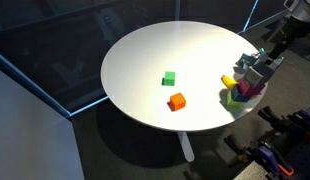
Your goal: Put the furthest toy foam on the closest toy foam
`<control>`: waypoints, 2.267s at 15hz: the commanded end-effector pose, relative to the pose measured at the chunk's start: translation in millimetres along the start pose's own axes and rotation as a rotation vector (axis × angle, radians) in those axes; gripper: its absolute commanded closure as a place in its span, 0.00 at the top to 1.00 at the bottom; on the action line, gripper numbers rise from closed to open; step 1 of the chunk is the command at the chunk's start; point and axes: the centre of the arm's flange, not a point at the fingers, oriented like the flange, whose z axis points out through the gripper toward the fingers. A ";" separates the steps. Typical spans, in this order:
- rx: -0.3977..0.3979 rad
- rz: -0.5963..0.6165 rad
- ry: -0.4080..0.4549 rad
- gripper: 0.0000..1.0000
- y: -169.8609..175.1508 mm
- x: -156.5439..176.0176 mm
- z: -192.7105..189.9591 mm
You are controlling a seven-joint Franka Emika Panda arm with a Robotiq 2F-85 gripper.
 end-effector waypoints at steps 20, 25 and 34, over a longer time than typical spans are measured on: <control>-0.035 0.063 0.124 1.00 -43.6 41.0 -99.7; -0.056 0.107 0.189 1.00 -87.9 67.0 -108.5; -0.019 0.022 0.143 1.00 -127.7 44.6 -133.5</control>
